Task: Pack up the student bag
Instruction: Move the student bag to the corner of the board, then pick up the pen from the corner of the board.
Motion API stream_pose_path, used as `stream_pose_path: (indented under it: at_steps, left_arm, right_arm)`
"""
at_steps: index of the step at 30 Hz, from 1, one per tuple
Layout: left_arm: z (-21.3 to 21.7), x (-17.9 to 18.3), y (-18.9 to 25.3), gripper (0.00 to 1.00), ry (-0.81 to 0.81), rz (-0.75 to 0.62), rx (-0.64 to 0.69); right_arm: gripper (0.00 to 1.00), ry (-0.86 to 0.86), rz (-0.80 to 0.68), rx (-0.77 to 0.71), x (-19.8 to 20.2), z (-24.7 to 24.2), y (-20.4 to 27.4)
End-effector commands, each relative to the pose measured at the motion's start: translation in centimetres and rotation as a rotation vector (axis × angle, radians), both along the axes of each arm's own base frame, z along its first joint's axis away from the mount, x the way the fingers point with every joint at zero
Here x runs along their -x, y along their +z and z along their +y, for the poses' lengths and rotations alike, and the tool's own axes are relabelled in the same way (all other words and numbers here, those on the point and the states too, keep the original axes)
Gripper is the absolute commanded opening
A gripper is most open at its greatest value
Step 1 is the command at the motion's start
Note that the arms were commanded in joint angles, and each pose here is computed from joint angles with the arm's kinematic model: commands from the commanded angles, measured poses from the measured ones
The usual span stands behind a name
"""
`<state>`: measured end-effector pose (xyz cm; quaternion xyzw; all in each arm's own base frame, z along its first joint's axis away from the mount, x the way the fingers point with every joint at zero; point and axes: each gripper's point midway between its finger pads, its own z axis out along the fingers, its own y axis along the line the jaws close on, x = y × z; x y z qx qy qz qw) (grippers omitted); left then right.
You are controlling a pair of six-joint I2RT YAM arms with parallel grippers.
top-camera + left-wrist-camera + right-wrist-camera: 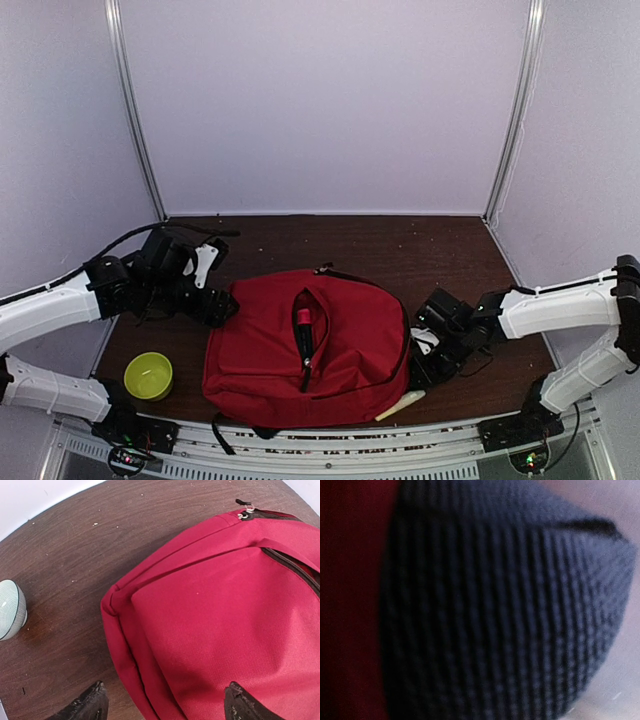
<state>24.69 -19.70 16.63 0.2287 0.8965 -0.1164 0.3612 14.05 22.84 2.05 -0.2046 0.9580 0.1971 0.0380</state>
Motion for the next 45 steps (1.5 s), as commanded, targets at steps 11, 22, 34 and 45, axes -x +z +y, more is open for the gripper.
stream_pose_path:
  at_steps: [11,22,34,45]
  left_arm:
    - [-0.7,-0.6,1.9,0.82,-0.014,-0.05,0.045]
    - [0.7,0.0,2.3,0.83,0.019,-0.069,0.043]
    - [1.1,0.3,2.1,0.83,0.025,-0.069,0.034]
    - [1.3,0.4,1.8,0.83,0.024,-0.063,0.021]
  right_arm:
    - [0.36,0.122,-0.204,-0.056,0.7,0.7,6.7]
    - [0.42,0.875,-0.798,-0.415,7.7,6.4,15.0]
    - [0.54,1.719,-0.697,0.143,9.0,-1.2,3.5]
    - [0.53,1.602,-0.608,0.247,6.2,1.5,0.5]
